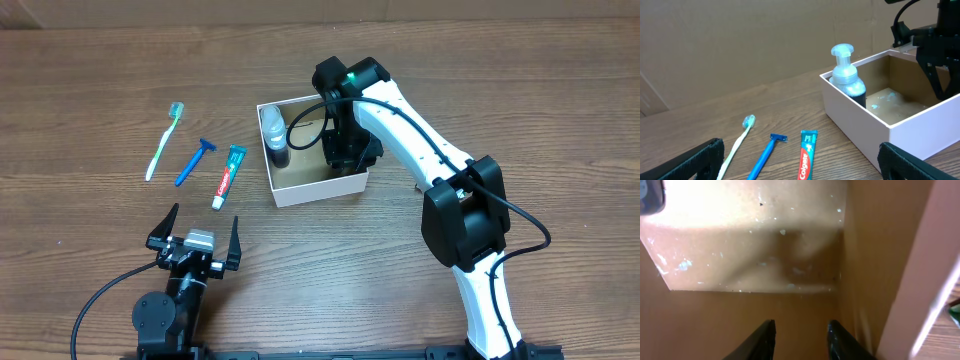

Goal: Pack container
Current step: 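Move the right gripper right toward the Dettol bar soap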

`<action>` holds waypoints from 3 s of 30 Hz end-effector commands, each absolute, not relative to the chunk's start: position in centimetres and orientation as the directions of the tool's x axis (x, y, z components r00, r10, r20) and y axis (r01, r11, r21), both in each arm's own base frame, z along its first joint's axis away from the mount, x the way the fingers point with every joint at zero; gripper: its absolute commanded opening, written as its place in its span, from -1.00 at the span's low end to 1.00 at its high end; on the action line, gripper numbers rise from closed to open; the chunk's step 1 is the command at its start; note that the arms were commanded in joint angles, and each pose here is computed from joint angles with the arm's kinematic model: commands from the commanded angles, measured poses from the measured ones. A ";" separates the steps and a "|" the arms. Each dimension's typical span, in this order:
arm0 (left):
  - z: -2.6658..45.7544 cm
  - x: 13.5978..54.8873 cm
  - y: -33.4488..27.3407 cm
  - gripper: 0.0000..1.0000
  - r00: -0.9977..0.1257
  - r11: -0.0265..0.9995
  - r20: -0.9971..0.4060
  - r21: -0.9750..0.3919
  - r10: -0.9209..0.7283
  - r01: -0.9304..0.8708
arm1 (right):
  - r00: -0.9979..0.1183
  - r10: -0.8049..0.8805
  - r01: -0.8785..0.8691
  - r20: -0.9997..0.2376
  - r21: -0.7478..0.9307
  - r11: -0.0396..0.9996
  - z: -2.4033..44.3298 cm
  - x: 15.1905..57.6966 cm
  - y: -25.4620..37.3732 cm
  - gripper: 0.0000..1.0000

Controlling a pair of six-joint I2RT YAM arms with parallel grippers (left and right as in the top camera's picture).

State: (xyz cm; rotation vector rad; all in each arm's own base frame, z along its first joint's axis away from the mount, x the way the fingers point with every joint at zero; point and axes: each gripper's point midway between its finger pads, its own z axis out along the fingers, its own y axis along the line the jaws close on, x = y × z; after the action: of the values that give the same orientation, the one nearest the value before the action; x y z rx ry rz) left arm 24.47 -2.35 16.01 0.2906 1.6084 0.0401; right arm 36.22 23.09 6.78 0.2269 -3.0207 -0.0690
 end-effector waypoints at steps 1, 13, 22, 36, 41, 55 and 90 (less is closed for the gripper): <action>16.0 24.5 -2.1 1.00 -0.027 0.966 -0.976 0.209 0.215 0.150 | -0.998 -0.035 -0.033 0.048 0.048 0.998 8.1 37.5 23.1 -0.37; 16.1 24.5 -2.1 1.00 -0.026 0.966 -0.976 0.209 0.215 0.150 | -0.979 0.202 0.203 0.019 0.048 0.978 8.1 38.2 23.6 -0.44; 16.0 24.5 -2.1 1.00 -0.027 0.967 -0.976 0.209 0.215 0.149 | -0.950 0.310 0.310 -0.023 0.010 0.951 8.0 38.9 22.7 -0.47; 16.0 24.5 -2.1 1.00 -0.027 0.966 -0.976 0.209 0.215 0.150 | -0.992 -0.052 -0.068 -0.115 0.142 0.987 11.0 40.3 25.3 -0.47; 16.0 24.5 -2.1 1.00 -0.027 0.966 -0.976 0.209 0.215 0.150 | -0.973 -0.100 -0.136 -0.208 0.167 0.976 17.5 40.1 23.9 -0.48; 16.0 24.5 -2.1 1.00 -0.027 0.966 -0.976 0.209 0.215 0.150 | -0.994 -0.037 -0.044 -0.104 0.067 0.997 17.2 38.5 16.6 -0.47; 16.0 24.5 -2.1 1.00 -0.027 0.967 -0.976 0.209 0.215 0.149 | -0.986 -0.153 -0.146 0.067 0.090 0.985 9.2 33.7 20.0 -0.48</action>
State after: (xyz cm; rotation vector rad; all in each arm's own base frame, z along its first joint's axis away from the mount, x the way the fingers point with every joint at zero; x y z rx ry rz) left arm 24.47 -2.35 16.01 0.2906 1.6084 0.0401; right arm 33.71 19.80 9.35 0.2293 -3.0606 -0.1112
